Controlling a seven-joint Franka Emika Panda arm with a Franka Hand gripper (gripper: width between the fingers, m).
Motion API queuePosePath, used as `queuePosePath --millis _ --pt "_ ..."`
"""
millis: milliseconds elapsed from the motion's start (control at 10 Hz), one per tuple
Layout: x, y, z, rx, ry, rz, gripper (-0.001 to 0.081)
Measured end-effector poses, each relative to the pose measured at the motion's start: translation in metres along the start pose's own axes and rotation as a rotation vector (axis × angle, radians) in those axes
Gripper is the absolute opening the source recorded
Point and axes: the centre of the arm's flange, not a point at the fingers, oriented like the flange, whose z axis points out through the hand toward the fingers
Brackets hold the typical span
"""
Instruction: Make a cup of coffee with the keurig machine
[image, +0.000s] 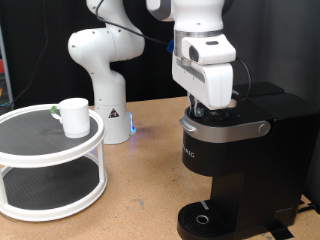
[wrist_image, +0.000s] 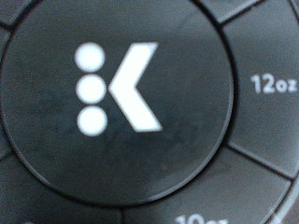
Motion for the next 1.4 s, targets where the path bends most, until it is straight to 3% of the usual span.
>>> queuePosePath --millis 300,800,1400 --pt "-0.001 0.000 0.000 0.008 0.007 0.007 0.0002" --pt "0.003 0.000 -0.006 0.091 0.107 0.040 0.0002" --pt "0.003 0.005 -0.048 0.087 0.179 0.059 0.0002"
